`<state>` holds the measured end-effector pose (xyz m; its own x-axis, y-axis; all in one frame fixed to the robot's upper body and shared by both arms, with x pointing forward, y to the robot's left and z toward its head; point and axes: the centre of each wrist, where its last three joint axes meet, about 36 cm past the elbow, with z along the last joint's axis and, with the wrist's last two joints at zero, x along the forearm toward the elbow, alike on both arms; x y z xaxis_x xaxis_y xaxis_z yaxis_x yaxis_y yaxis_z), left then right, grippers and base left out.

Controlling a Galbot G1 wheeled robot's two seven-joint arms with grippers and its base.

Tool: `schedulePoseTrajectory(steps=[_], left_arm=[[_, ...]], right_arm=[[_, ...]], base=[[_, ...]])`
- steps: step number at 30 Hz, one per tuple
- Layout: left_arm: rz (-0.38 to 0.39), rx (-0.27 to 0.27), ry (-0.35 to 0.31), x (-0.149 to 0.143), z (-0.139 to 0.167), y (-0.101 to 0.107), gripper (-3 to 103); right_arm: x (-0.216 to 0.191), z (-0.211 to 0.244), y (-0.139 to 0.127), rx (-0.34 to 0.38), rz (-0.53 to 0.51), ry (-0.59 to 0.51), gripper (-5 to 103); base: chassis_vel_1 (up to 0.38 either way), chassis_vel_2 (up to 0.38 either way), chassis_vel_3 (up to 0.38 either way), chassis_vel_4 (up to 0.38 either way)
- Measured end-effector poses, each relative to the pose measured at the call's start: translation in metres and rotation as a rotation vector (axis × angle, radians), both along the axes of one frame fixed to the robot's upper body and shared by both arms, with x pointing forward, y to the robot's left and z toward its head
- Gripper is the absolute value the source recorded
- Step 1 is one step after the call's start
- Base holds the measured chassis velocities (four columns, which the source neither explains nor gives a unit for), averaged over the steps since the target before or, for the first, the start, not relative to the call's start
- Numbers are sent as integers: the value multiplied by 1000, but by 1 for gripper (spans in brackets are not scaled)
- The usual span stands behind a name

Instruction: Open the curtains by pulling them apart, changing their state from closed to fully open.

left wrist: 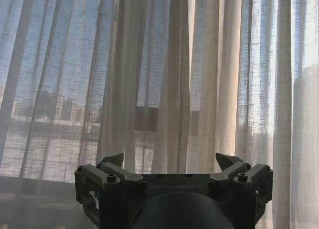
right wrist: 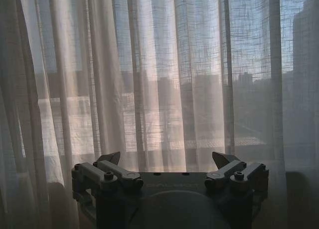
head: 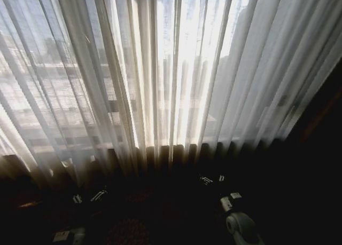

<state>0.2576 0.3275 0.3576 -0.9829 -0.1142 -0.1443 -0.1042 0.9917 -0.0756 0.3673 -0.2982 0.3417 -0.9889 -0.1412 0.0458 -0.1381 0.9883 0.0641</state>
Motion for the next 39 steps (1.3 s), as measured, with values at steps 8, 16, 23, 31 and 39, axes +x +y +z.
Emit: schedulePoseTrajectory(steps=[8, 16, 23, 31, 39], left_arm=[[0, 0, 0, 0, 0, 0, 100], [0, 0, -1, 0, 0, 0, 100], [0, 0, 0, 0, 0, 0, 100], [0, 0, 0, 0, 0, 0, 100], [0, 0, -1, 0, 0, 0, 100]], right_arm=[[0, -4, 9, 2, 36, 7, 100], [0, -5, 15, 7, 57, 12, 100], [1, -9, 11, 2, 61, 23, 100], [4, -15, 11, 15, 70, 2, 100], [12, -18, 14, 3, 67, -54, 100]], base=[[-219, 231, 196, -227], [-330, 339, 335, -345], [-364, 348, 364, -378], [-316, 339, 330, -348], [-276, 252, 273, -255]])
